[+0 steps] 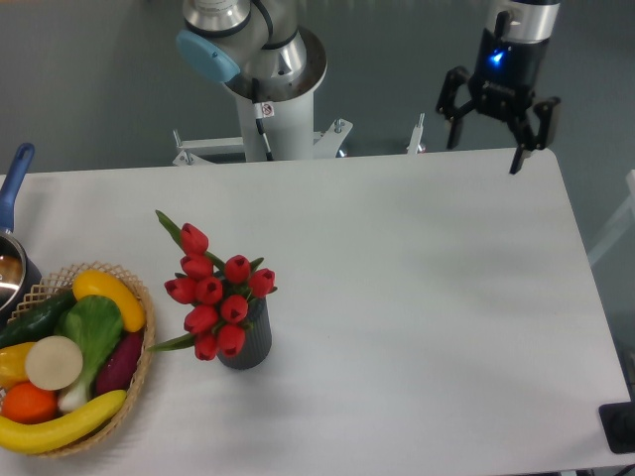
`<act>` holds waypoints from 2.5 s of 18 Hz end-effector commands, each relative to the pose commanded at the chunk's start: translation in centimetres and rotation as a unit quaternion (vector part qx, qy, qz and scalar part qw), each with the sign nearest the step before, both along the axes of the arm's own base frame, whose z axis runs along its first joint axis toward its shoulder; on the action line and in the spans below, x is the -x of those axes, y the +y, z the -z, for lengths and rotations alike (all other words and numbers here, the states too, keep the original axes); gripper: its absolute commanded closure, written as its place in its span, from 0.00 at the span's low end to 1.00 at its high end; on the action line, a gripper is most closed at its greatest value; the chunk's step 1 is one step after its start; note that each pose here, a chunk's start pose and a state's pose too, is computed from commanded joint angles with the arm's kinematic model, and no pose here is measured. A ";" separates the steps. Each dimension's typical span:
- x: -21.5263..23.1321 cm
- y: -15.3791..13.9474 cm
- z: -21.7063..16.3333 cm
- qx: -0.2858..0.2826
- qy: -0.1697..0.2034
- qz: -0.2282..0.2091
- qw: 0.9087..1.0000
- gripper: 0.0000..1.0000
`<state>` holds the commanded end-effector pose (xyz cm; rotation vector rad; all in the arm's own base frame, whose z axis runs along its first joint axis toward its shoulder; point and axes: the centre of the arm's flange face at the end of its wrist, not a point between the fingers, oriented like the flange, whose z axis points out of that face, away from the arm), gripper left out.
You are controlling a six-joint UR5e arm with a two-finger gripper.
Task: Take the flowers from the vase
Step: 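Move the open gripper down toward the red tulip stems above the vase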
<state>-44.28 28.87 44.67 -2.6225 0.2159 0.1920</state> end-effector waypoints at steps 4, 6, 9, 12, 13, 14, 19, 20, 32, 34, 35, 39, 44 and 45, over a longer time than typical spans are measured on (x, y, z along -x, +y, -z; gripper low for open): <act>-2.6 3.6 1.5 -0.009 -0.020 -0.009 1.000 0.00; -4.0 4.1 2.2 -0.010 -0.029 -0.010 0.999 0.00; -6.6 4.4 2.4 -0.046 -0.027 0.004 0.999 0.00; -7.7 4.7 3.1 -0.079 -0.040 0.012 0.996 0.00; -7.9 4.7 3.1 -0.080 -0.041 0.012 0.996 0.00; -8.1 4.8 3.1 -0.082 -0.043 0.011 0.996 0.00; -10.3 6.8 3.6 -0.132 -0.092 0.028 0.987 0.00; -10.7 7.3 3.7 -0.138 -0.099 0.035 0.985 0.00; -12.7 14.6 7.3 -0.161 -0.091 0.136 0.973 0.00; -12.9 15.6 7.9 -0.162 -0.093 0.146 0.972 0.00; -13.0 15.8 7.8 -0.162 -0.092 0.148 0.971 0.00; -13.1 16.2 8.6 -0.160 -0.101 0.149 0.971 0.00; -13.0 16.8 9.7 -0.162 -0.117 0.151 0.968 0.00; -13.1 17.0 9.7 -0.161 -0.119 0.153 0.968 0.00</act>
